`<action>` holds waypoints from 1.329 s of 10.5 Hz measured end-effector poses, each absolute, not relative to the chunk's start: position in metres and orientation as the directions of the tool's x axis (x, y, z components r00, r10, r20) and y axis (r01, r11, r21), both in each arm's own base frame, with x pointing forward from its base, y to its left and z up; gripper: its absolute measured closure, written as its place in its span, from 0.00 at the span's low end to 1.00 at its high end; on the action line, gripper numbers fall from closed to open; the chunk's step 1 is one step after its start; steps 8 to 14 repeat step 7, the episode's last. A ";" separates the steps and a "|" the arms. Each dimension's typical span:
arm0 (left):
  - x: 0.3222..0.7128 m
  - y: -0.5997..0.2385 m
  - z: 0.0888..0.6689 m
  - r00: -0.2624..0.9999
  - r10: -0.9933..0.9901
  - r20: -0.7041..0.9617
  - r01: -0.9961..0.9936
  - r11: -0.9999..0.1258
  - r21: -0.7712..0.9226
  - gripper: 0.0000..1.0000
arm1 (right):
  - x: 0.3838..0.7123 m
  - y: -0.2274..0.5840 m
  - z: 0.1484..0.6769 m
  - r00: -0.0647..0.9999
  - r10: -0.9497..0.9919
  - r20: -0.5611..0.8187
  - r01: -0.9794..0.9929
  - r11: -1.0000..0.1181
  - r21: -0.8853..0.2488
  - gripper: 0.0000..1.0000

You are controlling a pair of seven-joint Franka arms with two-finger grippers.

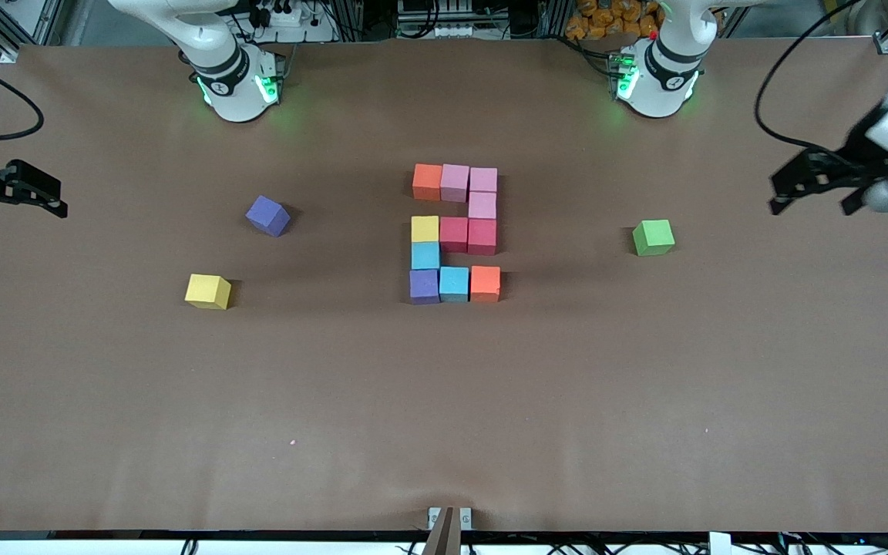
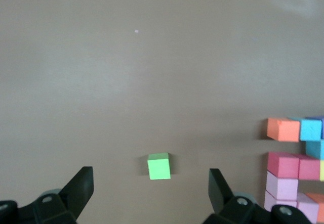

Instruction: Form number 2 with 11 blocks

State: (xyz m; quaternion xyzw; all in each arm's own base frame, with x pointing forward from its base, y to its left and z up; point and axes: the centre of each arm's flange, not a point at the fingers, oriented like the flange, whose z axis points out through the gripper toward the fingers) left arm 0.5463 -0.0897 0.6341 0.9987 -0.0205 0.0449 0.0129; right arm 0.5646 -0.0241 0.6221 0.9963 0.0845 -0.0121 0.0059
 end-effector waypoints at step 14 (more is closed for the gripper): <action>0.549 -0.089 0.624 0.998 -0.036 0.060 -0.038 -0.999 0.021 0.00 | 0.565 -0.028 0.622 0.988 0.155 -0.018 0.155 -0.988 -0.023 0.00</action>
